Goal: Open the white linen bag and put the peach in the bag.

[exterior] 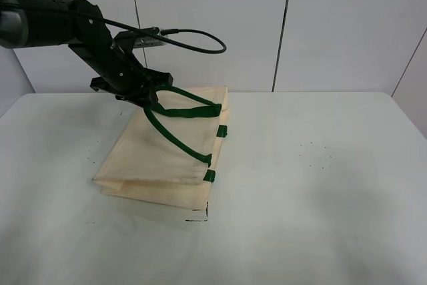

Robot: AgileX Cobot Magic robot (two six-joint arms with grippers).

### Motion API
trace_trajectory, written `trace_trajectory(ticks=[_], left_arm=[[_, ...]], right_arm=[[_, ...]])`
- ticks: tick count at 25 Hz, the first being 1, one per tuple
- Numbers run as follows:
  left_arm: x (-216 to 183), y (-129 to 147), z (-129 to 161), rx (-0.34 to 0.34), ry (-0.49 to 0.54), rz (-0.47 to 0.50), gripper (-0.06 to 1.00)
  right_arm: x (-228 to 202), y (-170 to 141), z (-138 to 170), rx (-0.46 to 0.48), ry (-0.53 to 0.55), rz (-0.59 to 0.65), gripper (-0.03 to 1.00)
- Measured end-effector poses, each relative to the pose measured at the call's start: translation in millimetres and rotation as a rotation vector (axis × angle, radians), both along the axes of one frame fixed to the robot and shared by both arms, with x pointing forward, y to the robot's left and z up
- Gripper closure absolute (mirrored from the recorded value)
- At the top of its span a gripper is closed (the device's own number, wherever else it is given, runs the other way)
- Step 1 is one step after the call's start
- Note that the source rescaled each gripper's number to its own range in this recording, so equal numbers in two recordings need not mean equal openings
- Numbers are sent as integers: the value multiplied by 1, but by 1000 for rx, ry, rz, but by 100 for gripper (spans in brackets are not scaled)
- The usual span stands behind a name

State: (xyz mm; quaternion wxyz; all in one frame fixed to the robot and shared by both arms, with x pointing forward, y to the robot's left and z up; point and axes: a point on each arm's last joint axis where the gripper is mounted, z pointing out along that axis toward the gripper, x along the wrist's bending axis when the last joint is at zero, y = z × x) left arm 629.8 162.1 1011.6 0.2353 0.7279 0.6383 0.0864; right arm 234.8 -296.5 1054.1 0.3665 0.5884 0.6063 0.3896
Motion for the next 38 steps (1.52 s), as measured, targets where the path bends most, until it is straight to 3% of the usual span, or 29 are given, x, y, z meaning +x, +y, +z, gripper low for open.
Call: trace_trajectory(ticks=[2, 3, 6, 10, 17, 20, 30, 38], left_arm=[[0, 0, 0, -1, -2, 0, 13], [0, 0, 0, 3, -4, -1, 5], [0, 4, -1, 57, -10, -21, -3], [1, 24, -3, 141, 31, 1, -6], [7, 102, -7, 177, 146, 190, -5], [3, 121, -8, 187, 204, 229, -5], [-21, 112, -9, 187, 436, 168, -3], [-80, 110, -3, 197, 513, 138, 0]], right_arm=[[0, 0, 0, 0, 0, 0, -3], [0, 0, 0, 0, 0, 0, -3], [0, 0, 0, 0, 0, 0, -3], [0, 0, 0, 0, 0, 0, -3], [0, 0, 0, 0, 0, 0, -3], [0, 0, 0, 0, 0, 0, -3], [0, 0, 0, 0, 0, 0, -3], [0, 0, 0, 0, 0, 0, -3]])
